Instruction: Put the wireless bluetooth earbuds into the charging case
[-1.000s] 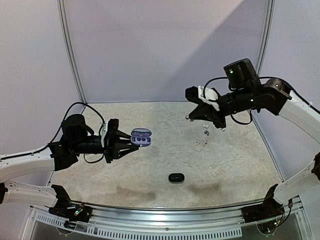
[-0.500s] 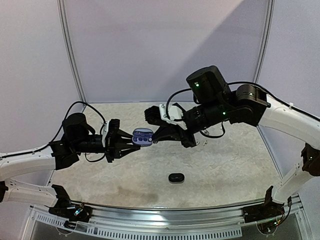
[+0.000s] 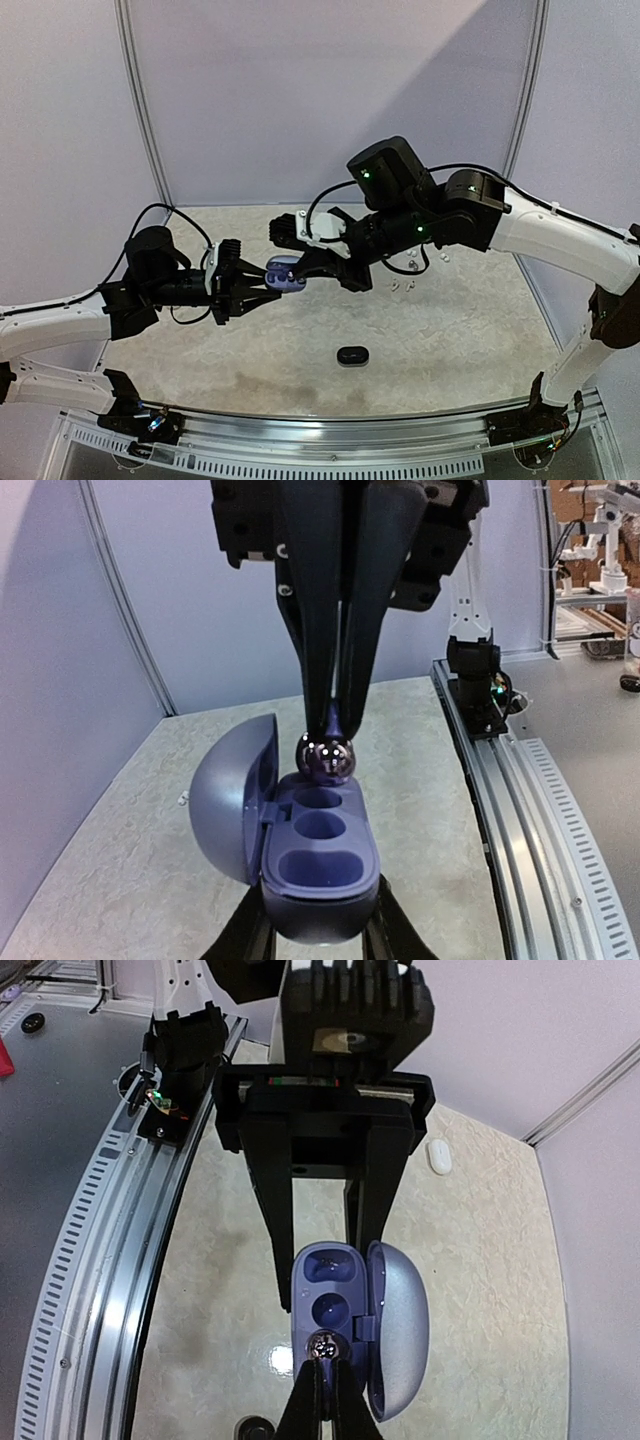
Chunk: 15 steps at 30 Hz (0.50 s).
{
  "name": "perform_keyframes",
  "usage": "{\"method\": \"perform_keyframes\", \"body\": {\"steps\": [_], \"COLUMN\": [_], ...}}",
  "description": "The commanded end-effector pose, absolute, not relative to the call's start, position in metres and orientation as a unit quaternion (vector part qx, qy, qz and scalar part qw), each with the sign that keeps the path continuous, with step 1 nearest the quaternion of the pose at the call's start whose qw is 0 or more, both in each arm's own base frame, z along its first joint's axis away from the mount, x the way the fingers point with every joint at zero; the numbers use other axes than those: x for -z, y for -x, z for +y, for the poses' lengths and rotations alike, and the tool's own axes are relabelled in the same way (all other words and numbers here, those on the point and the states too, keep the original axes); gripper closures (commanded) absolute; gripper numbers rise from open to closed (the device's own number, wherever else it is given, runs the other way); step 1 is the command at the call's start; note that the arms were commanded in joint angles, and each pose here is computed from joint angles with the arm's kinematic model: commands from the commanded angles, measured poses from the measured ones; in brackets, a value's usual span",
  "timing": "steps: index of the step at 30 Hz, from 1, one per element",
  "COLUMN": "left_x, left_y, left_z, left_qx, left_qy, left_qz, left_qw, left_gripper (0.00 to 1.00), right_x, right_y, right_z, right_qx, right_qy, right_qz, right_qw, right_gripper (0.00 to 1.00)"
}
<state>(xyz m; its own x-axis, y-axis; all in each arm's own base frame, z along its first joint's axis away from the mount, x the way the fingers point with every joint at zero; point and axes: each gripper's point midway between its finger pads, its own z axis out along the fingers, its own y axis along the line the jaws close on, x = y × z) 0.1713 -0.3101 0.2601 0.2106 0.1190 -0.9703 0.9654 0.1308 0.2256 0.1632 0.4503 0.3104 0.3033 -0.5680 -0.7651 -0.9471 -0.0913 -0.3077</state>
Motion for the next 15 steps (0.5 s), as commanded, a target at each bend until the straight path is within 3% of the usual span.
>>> {"method": "perform_keyframes", "body": {"steps": [1, 15], "left_x": [-0.27, -0.269], "left_y": [-0.169, -0.168], "left_z": [-0.314, -0.314], "left_qx": [0.374, 0.373], "left_qy": [-0.545, -0.547], "left_qz": [0.489, 0.485], "left_qw": [0.569, 0.571], "left_gripper": [1.0, 1.0], "right_x": [-0.298, -0.286], "right_y": [-0.168, -0.176], "right_z": [0.45, 0.453], "right_qx": [-0.21, -0.184], "right_qy": [0.705, 0.708], "right_qz": [0.555, 0.564], "right_qw": [0.389, 0.382], "right_gripper": [1.0, 0.97]}}
